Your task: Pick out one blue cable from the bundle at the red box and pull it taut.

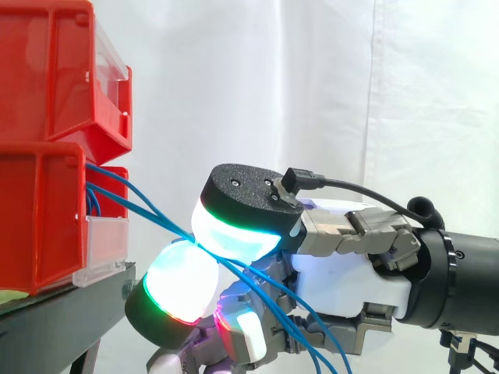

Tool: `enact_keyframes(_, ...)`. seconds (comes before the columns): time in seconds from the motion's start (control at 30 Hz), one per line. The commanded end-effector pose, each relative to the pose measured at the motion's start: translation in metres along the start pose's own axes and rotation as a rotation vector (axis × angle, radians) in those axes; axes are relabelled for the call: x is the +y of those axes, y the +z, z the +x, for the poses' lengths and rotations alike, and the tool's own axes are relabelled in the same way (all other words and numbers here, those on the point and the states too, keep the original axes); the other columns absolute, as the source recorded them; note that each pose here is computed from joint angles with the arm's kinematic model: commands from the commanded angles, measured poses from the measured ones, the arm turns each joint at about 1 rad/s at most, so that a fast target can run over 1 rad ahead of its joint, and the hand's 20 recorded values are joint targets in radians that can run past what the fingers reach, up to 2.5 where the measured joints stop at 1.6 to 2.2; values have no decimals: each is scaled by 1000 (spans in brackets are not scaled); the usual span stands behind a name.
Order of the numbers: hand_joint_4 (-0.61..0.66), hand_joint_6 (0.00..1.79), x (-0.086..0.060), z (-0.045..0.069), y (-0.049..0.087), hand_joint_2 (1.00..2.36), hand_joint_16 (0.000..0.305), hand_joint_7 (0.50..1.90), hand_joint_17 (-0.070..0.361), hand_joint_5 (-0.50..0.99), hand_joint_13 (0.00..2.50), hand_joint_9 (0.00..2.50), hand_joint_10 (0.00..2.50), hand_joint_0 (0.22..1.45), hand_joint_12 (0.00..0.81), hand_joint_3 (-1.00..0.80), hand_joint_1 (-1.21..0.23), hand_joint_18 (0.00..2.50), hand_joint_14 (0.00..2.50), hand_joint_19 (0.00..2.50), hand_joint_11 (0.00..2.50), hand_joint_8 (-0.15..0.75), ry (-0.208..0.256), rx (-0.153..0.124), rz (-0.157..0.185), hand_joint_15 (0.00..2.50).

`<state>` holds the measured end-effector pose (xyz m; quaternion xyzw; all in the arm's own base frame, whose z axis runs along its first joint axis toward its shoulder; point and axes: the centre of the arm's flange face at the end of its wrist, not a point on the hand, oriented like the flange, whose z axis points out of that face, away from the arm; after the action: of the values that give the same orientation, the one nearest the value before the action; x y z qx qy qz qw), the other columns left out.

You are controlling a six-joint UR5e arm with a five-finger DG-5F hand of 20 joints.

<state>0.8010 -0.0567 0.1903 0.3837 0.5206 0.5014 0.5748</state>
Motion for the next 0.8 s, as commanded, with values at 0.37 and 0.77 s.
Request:
enact_keyframes(0.37, 45, 931, 1, 0, 1, 1008, 63, 1047, 141, -154, 810, 1219, 21, 727, 454, -403, -777, 784, 15, 692, 708, 358, 8, -3, 12, 400)
enact_keyframes(0.77, 158, 912, 4, -2, 2, 1000, 63, 956, 143, -148, 815, 1227, 22, 593, 458, -500, -687, 796, 15, 713, 706, 350, 19, 2, 22, 413)
